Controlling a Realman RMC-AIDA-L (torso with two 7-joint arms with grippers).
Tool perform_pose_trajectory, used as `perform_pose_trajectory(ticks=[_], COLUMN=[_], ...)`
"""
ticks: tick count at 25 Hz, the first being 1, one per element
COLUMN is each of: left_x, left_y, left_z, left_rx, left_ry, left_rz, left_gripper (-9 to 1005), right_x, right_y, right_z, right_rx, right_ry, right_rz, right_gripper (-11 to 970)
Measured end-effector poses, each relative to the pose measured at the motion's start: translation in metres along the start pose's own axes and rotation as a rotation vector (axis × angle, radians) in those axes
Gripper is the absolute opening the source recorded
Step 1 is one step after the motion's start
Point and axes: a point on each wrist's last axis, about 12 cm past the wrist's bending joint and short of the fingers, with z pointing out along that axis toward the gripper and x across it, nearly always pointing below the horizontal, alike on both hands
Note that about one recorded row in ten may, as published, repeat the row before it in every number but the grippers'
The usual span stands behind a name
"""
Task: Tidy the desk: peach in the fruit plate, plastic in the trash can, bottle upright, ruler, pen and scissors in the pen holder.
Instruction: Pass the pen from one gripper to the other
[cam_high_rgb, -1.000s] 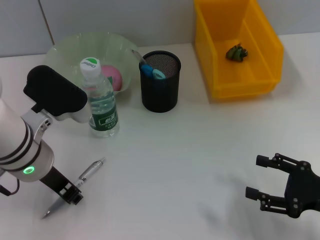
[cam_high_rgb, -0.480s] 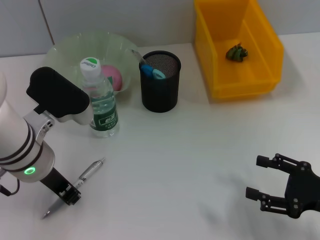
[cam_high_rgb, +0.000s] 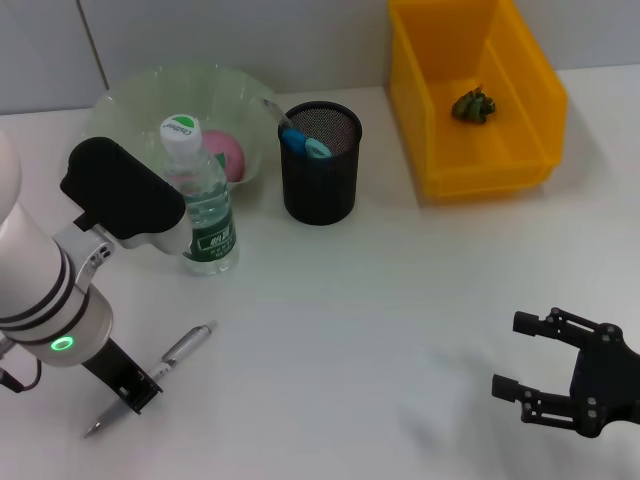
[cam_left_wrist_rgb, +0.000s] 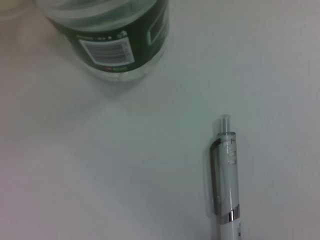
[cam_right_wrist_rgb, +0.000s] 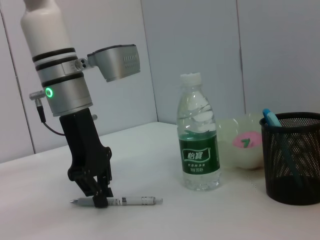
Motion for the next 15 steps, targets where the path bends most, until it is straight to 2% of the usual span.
perform_pose_trajectory(ticks=[4,15], left_x=[0.0,-0.005], left_y=[-0.001,-0.008], left_z=[0.0,-0.011], left_rx=[0.003,0.071], left_ry=[-0.001,-0.086], left_rz=[0.007,0.044], left_gripper=[155,148], right_x=[0.0,-0.004], right_y=[0.0,0.0], right_z=[-0.001,-0.009], right_rx=[0.004,0.111], right_ry=[-0.006,-0.12], right_rz=[0.001,0.01], right_gripper=[772,758])
